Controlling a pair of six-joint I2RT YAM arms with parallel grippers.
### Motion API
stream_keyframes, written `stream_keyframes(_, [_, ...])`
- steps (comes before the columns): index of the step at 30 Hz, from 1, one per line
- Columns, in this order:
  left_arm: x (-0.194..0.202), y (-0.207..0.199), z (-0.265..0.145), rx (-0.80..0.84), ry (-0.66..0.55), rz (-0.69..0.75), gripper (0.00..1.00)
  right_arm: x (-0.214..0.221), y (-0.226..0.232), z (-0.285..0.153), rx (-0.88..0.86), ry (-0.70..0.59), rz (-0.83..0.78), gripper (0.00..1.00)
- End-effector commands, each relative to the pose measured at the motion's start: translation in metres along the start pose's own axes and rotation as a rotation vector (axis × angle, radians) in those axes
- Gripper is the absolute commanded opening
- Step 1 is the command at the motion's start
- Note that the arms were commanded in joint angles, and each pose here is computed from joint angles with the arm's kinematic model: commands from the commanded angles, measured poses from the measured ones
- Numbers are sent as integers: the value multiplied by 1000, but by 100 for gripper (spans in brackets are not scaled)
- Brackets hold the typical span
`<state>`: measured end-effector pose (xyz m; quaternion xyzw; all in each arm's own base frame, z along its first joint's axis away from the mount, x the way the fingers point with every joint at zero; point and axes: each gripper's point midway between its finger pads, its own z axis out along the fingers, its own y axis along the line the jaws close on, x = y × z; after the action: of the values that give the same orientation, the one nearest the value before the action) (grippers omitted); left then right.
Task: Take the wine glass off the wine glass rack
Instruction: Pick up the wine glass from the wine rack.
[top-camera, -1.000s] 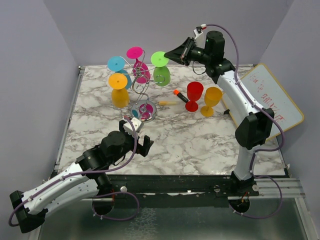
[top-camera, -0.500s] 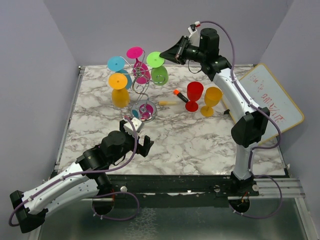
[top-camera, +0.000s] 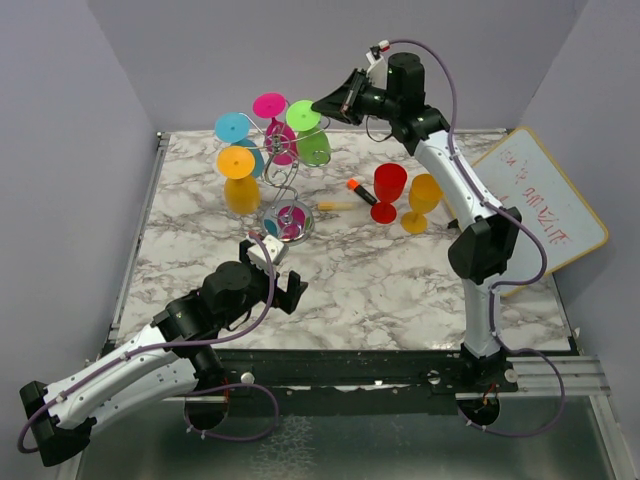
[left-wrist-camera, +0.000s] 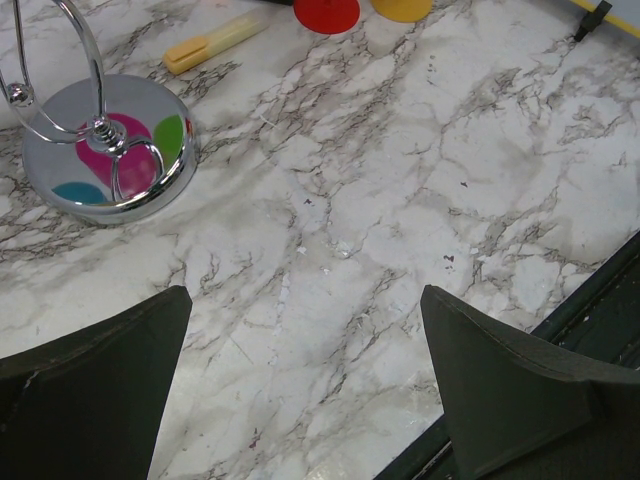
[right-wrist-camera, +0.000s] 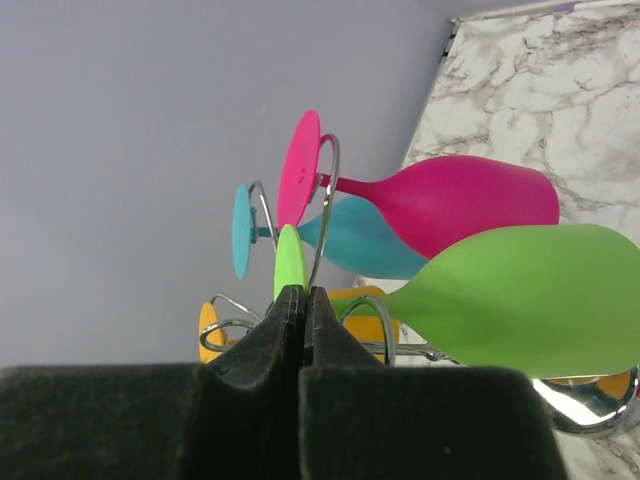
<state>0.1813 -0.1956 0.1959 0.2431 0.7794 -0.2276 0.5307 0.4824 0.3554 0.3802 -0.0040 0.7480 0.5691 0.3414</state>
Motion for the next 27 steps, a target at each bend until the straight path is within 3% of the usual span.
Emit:
stream_keyframes(1, [-13,-5,-2,23,-30,-18,99,-6,-11,6,44,-28,0,1])
stream_keyframes(27, [-12,-8,-1,39,-18,-16,99,-47,-12,-15,-15,-157,78,1])
